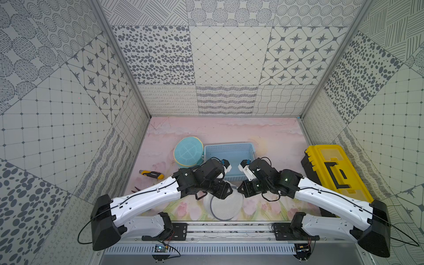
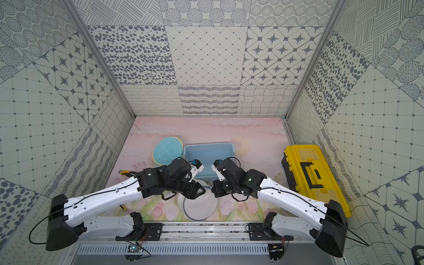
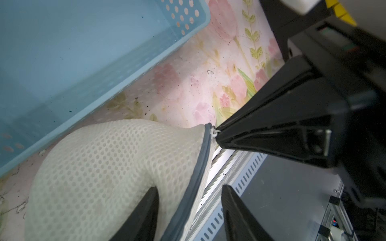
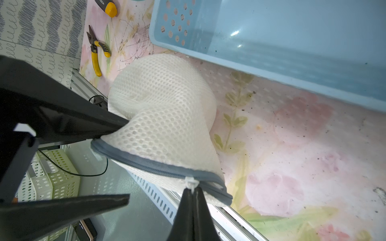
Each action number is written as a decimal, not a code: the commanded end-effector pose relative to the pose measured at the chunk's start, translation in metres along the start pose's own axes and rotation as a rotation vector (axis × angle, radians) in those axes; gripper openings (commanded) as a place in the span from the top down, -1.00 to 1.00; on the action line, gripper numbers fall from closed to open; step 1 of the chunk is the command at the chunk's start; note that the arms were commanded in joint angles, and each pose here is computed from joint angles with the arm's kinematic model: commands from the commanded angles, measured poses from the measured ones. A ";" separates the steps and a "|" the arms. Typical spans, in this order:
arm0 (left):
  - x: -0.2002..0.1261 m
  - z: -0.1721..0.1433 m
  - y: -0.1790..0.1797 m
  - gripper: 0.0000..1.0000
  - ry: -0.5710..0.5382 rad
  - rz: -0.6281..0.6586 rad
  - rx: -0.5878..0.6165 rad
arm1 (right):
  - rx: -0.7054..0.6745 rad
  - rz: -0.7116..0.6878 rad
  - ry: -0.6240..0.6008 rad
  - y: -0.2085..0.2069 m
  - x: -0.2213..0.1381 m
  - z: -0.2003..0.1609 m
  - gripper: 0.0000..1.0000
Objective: Turn the laundry bag inside out
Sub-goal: Zip the zipper on the laundry bag.
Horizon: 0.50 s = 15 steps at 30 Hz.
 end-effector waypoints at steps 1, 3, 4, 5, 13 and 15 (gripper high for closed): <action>0.008 0.009 -0.007 0.11 -0.007 -0.066 0.057 | -0.035 0.047 -0.027 0.015 -0.006 0.008 1.00; 0.008 0.008 -0.007 0.29 -0.002 -0.067 0.055 | -0.039 0.056 -0.027 0.017 -0.007 0.008 1.00; 0.009 0.008 -0.007 0.36 0.000 -0.070 0.053 | -0.040 0.058 -0.026 0.018 -0.007 0.008 1.00; 0.009 0.007 -0.007 0.43 -0.001 -0.070 0.052 | -0.043 0.059 -0.026 0.019 -0.007 0.008 1.00; 0.010 0.004 -0.004 0.94 0.001 -0.060 0.037 | -0.016 0.013 -0.055 0.012 -0.006 0.008 1.00; 0.010 0.003 -0.004 1.00 0.000 -0.058 0.033 | 0.002 -0.007 -0.050 0.007 -0.003 0.007 1.00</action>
Point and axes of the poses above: each gripper's point midway between its finger pads, its own x axis out along the fingers, its own y axis along the line the jaws close on, z = x × y, the point moved 8 cm from there along -x, back along the fingers, and after that the axes turned 7 degrees about x, right-handed, at the moved point
